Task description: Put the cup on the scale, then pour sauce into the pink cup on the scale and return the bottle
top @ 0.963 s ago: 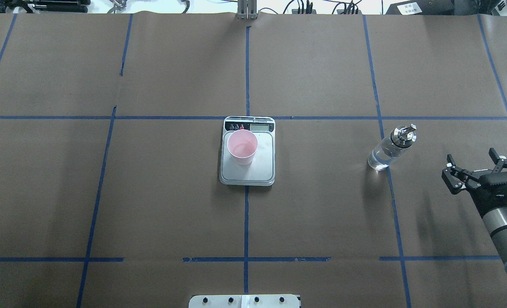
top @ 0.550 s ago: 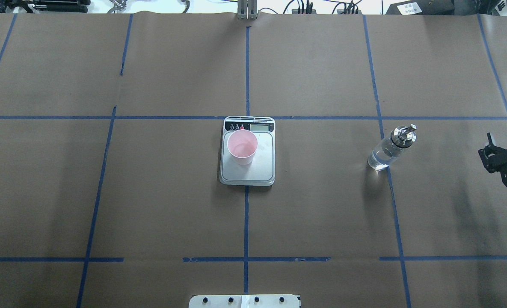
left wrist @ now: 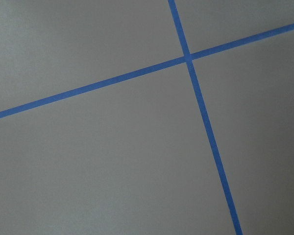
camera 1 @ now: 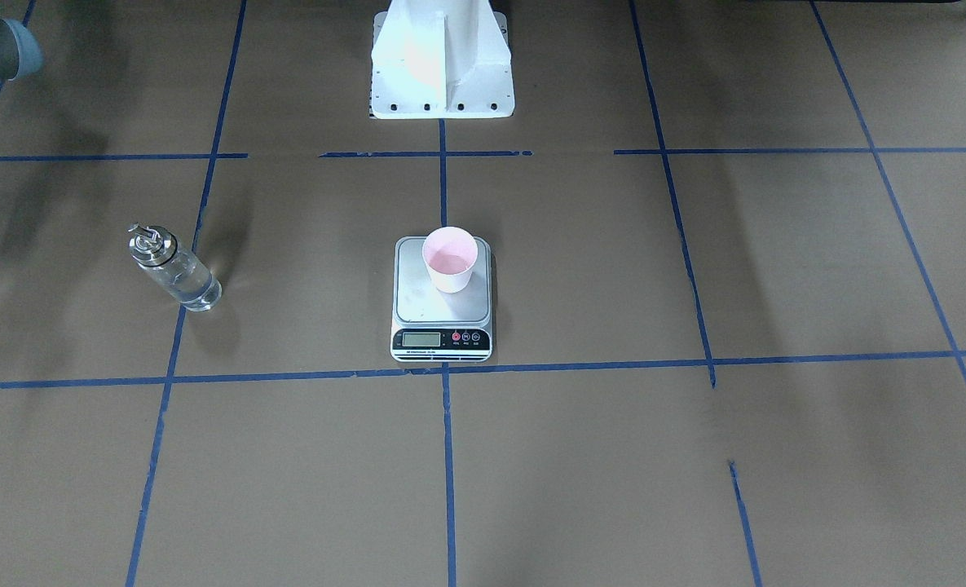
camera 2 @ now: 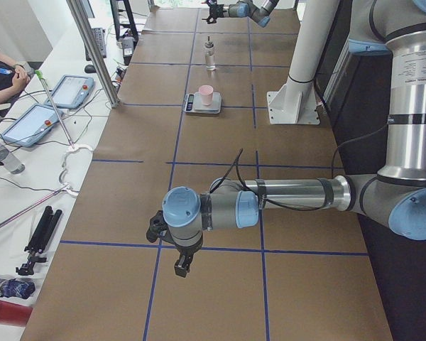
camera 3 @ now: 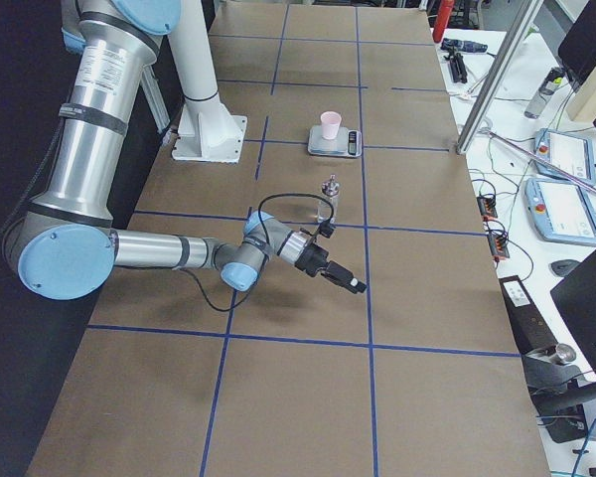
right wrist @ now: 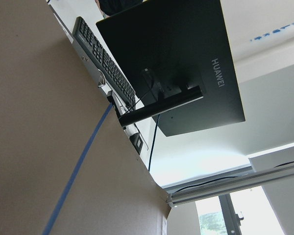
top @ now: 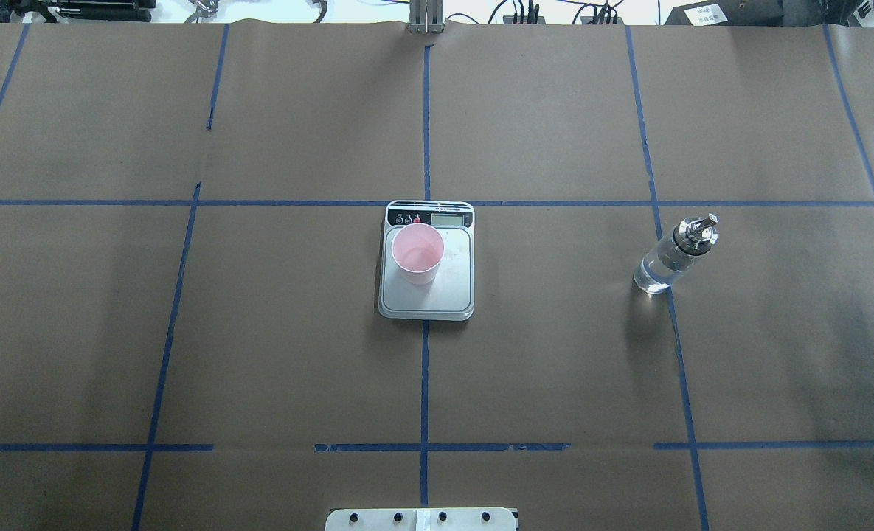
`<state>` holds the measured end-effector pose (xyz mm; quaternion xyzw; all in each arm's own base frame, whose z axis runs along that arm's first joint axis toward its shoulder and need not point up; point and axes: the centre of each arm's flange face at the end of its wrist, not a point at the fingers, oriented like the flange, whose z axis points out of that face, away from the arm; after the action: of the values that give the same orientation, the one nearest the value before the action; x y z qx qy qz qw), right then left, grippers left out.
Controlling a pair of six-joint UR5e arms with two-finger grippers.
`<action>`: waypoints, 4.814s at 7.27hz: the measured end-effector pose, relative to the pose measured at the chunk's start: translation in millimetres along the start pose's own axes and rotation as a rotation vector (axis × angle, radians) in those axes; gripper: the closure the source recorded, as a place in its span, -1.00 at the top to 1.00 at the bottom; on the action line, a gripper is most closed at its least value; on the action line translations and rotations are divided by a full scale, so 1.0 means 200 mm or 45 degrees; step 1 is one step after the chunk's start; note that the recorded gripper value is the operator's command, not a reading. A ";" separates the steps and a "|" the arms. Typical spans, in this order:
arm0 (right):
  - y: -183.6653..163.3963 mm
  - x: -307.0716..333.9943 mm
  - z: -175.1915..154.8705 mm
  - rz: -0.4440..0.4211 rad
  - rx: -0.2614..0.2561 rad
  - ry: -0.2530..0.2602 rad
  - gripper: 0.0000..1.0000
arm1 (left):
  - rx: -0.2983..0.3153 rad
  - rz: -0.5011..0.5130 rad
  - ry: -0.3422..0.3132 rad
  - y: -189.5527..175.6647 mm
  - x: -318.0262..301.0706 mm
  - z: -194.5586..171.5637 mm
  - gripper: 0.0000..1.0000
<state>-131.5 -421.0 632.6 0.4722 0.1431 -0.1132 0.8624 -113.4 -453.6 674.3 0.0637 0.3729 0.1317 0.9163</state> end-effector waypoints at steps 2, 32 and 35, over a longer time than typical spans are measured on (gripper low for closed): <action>-0.02 0.17 0.22 0.081 -0.139 -0.172 1.00 | 0.003 0.003 -0.001 0.00 0.00 0.00 1.00; 0.53 1.05 0.32 0.965 -1.225 -1.104 1.00 | 0.014 0.022 -0.009 -0.06 0.02 -0.03 1.00; 0.52 1.05 0.33 0.969 -1.225 -1.100 1.00 | 0.026 0.037 -0.016 -0.08 0.02 -0.04 1.00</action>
<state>108.5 -433.9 673.2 -0.0267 -0.3479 0.0927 0.9326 -113.0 -467.8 661.0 0.0793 0.3675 0.1409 0.9158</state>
